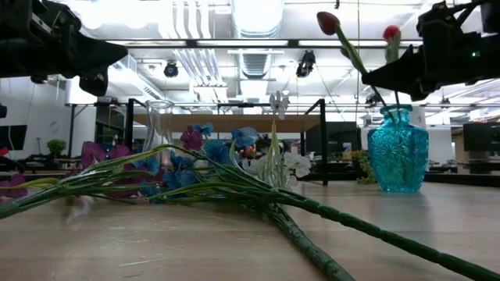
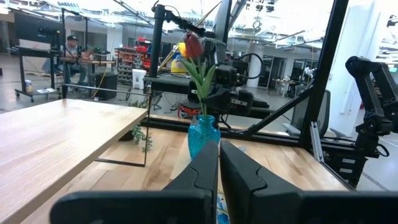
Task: Pick and place flowers into a vace then onto a shelf
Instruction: Put the dark red tulip into the blue transparent vase, then put the pink tulip into the transparent vase
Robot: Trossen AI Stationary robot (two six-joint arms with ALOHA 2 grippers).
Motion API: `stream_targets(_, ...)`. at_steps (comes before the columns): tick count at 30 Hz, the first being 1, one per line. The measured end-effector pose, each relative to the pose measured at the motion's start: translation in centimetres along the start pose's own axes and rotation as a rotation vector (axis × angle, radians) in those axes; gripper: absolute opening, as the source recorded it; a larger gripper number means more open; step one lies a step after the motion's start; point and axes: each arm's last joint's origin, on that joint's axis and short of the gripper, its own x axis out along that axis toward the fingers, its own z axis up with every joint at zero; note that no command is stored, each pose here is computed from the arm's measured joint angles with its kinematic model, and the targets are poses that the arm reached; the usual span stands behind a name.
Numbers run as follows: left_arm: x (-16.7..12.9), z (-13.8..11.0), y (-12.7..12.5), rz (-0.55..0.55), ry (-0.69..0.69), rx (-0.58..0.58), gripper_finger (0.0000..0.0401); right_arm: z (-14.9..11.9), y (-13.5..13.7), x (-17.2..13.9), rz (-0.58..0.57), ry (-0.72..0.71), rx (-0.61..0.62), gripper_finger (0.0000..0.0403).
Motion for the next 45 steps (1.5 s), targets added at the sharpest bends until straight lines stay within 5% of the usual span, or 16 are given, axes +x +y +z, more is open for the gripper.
stream_targets(10,0.0,0.0,0.0,0.000,0.000,0.000,0.0000,0.8,0.3,0.3,-0.018,-0.015,-0.019,0.0021)
stream_targets(28,0.0,0.0,0.0,0.000,0.000,0.000,0.0000,1.4,0.6,0.3,-0.020,-0.032,-0.019,0.0214)
stream_targets(45,0.0,0.0,0.0,0.001,0.003,0.000,0.0000,1.4,1.8,-0.8,0.070,-0.032,-0.054,0.0226)
